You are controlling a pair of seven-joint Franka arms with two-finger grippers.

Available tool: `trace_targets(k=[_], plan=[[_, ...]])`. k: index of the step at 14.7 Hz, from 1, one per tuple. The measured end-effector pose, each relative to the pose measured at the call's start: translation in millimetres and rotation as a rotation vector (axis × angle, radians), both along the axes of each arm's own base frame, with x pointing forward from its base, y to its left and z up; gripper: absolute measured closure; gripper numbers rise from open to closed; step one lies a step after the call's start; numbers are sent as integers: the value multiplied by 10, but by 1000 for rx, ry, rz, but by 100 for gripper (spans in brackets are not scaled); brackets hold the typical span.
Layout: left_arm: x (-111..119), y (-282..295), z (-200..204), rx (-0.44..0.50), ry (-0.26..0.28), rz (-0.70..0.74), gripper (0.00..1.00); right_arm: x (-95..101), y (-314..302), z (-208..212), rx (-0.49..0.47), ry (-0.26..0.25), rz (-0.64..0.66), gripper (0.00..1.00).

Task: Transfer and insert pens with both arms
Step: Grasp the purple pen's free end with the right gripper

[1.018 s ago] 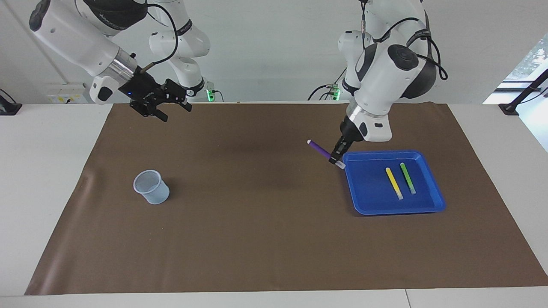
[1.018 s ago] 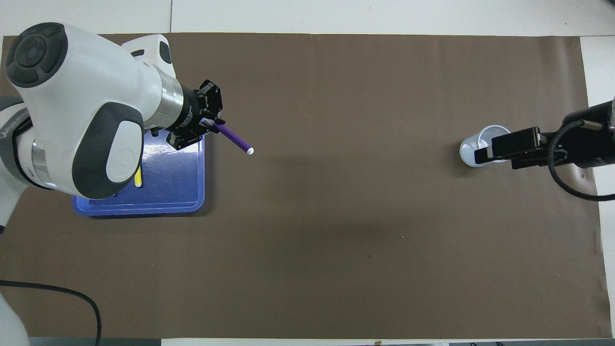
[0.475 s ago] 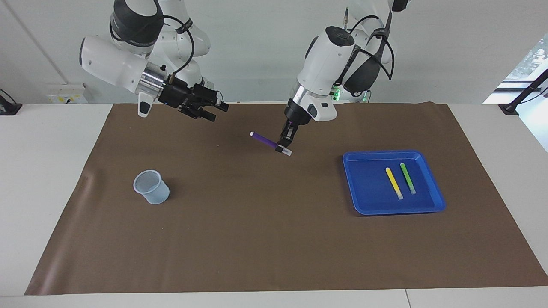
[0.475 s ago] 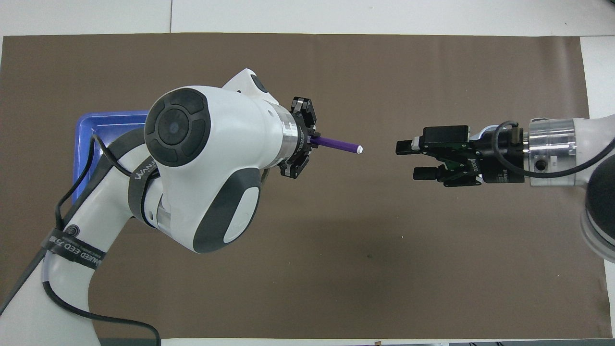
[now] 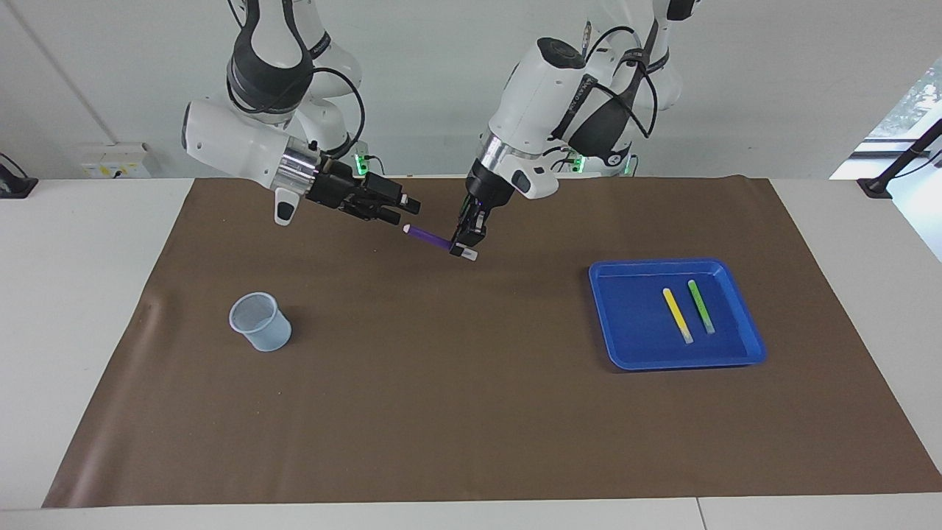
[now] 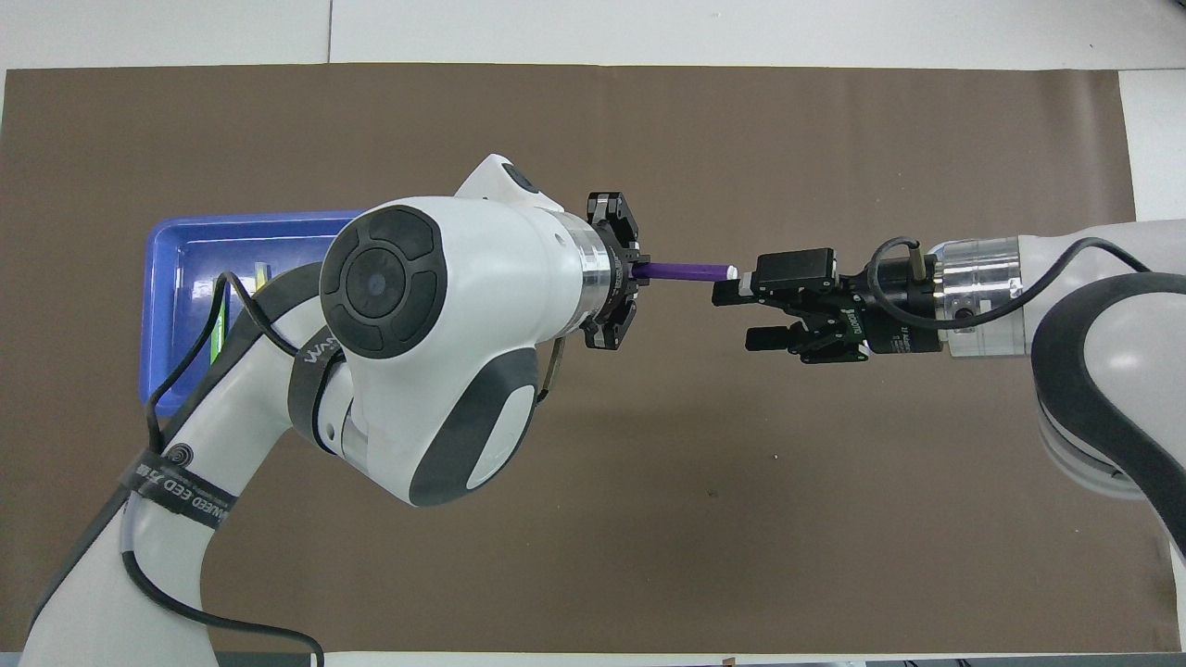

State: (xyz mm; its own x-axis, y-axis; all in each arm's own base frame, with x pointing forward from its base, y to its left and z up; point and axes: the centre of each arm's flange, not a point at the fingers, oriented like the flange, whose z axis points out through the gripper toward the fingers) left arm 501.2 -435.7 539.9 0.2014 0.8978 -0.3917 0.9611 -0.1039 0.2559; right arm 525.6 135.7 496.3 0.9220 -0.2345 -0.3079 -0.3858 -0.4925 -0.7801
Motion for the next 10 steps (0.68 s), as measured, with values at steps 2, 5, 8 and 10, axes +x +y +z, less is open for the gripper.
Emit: trace_targets(k=[2, 5, 8, 10], plan=[[-2, -4, 3, -3, 1, 5, 83, 13, -4, 35, 1, -7, -1, 15], [-3, -4, -3, -3, 3, 8, 83, 42, -5, 104, 1, -24, -8, 33], [-28, -29, -18, -1, 5, 3, 83, 83, -30, 109, -10, -43, -38, 36], [-49, -49, -37, 1, 8, -1, 83, 112, -41, 107, -19, -58, -61, 36]])
